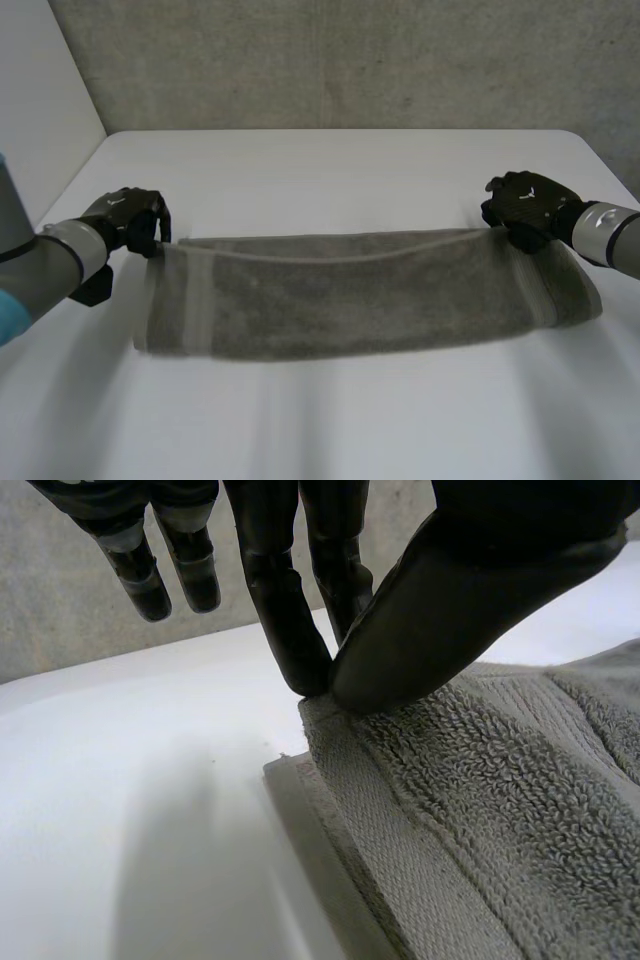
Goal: Fold the towel.
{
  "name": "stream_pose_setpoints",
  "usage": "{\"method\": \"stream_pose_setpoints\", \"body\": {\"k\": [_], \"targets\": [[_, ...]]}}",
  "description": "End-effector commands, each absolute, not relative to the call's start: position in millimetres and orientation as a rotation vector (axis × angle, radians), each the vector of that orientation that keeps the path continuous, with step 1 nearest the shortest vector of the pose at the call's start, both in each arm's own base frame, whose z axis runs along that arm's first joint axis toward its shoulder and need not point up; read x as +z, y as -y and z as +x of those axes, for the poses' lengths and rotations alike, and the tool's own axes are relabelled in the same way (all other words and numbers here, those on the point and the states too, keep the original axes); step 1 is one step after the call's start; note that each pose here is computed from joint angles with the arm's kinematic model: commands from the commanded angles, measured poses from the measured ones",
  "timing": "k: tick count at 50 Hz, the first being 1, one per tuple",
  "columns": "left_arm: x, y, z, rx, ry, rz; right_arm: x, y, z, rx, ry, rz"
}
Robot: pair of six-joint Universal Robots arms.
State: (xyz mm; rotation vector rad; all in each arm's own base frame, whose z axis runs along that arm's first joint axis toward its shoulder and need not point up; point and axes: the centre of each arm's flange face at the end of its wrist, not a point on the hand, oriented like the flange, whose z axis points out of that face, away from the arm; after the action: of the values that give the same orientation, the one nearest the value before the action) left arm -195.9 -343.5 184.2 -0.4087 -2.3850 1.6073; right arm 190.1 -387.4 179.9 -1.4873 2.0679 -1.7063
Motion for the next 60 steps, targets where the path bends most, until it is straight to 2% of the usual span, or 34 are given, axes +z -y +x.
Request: {"method": "stream_pose_setpoints", "body": {"k": [1, 14, 25, 32, 37, 39, 40, 42, 45, 47, 51, 56, 60], "targets": [[173.7, 358.2, -204.1, 1.629, 2.407, -0.405, 168.9, 412.5, 191.3, -1.849, -2.030, -1.452], [175.2, 377.5, -213.7, 1.753, 2.332, -0.407, 137.5, 441.6, 195.0, -1.896, -2.035, -1.422], [161.8, 388.2, -223.6, 1.772, 2.319, -0.416, 117.7, 458.3, 205.4, -1.962, -2.005, -1.437], [162.2, 387.9, -228.7, 1.774, 2.307, -0.428, 118.5, 463.0, 204.1, -2.022, -2.019, -1.425], [171.9, 386.1, -228.3, 1.811, 2.306, -0.411, 138.8, 461.7, 203.0, -2.059, -2.027, -1.371], [189.8, 381.1, -229.6, 1.859, 2.276, -0.404, 157.8, 452.4, 200.7, -2.053, -2.021, -1.313], [189.9, 381.1, -229.6, 1.860, 2.276, -0.404, 157.9, 452.3, 200.7, -2.053, -2.021, -1.313], [196.9, 378.1, -228.1, 1.873, 2.267, -0.400, 183.3, 440.1, 198.4, -2.075, -2.003, -1.264], [208.2, 368.2, -226.7, 1.884, 2.255, -0.402, 195.8, 431.6, 198.0, -2.081, -1.988, -1.250], [220.9, 351.6, -227.3, 1.889, 2.232, -0.417, 205.2, 412.6, 198.0, -2.037, -1.982, -1.239], [228.6, 330.6, -229.5, 1.873, 2.217, -0.437, 209.6, 394.4, 192.8, -1.981, -1.987, -1.232], [231.6, 298.0, -231.2, 1.841, 2.210, -0.471, 207.3, 373.7, 163.4, -1.860, -2.103, -1.181], [227.4, 272.9, -231.8, 1.798, 2.209, -0.504, 192.6, 362.3, 144.6, -1.778, -2.167, -1.188]]}}
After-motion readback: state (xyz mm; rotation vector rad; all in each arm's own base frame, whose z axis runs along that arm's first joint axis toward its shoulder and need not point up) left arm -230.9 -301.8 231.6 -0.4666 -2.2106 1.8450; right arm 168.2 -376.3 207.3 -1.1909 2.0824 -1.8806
